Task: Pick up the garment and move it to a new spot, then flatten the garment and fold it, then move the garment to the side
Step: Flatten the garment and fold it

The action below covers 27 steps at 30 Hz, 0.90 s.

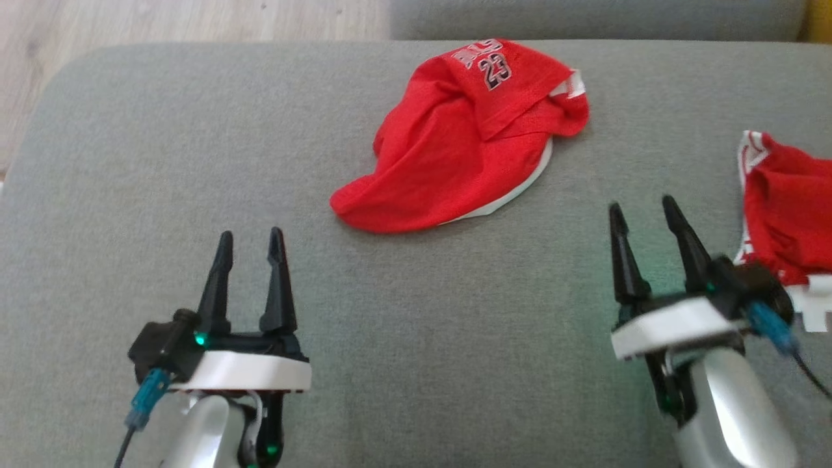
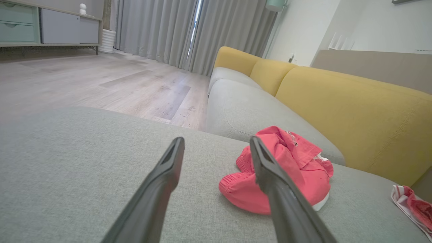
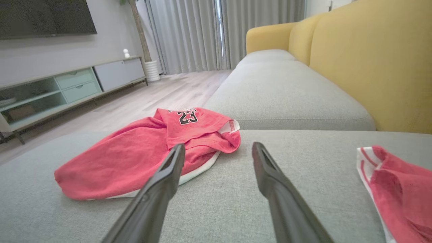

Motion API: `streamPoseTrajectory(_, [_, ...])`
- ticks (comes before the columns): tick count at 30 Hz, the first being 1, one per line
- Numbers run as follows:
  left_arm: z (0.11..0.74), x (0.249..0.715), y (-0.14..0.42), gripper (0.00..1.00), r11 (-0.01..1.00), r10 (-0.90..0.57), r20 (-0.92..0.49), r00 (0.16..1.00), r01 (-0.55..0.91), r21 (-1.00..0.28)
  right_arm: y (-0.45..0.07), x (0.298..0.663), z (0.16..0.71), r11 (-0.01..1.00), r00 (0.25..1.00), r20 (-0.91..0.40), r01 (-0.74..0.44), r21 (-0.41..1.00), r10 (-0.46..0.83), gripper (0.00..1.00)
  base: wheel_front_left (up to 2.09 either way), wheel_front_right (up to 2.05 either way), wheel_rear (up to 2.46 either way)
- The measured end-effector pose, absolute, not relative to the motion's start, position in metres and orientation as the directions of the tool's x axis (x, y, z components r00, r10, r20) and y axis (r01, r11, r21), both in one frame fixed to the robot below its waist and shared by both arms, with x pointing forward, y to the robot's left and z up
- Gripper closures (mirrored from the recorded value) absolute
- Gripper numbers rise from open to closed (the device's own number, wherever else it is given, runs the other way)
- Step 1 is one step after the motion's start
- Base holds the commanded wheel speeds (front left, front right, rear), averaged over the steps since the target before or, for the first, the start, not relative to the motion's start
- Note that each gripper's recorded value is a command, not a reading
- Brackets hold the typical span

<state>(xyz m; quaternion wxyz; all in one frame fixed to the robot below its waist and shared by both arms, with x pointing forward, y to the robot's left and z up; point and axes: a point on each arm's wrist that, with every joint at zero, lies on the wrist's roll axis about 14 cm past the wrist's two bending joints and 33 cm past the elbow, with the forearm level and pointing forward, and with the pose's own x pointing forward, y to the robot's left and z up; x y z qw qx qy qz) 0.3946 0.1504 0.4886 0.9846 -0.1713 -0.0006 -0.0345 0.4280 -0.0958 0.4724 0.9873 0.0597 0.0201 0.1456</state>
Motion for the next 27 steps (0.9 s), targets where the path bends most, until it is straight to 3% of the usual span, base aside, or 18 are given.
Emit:
streamPoseTrajectory(8, [0.478, 0.398, 0.155, 0.0, 0.94, -0.059, -0.012, 0.998, 0.051, -0.337, -0.068, 0.469, 0.432, 0.936, 0.905, -0.237, -0.341, 0.092, 0.353, 0.0, 0.0, 0.0, 0.0])
streamPoseTrajectory(14, [0.475, 0.401, 0.169, 0.0, 0.944, -0.029, -0.022, 0.999, 0.02, -0.328, -0.061, 0.499, 0.401, 0.941, 0.852, -0.398, -0.314, 0.128, 0.339, 0.0, 0.0, 0.0, 0.0])
streamPoseTrajectory(27, [0.465, 0.393, 0.188, 0.0, 0.94, 0.039, -0.061, 0.997, -0.057, -0.336, -0.035, 0.527, 0.368, 0.93, 0.757, -0.551, -0.353, 0.107, 0.351, 0.0, 0.0, 0.0, 0.0])
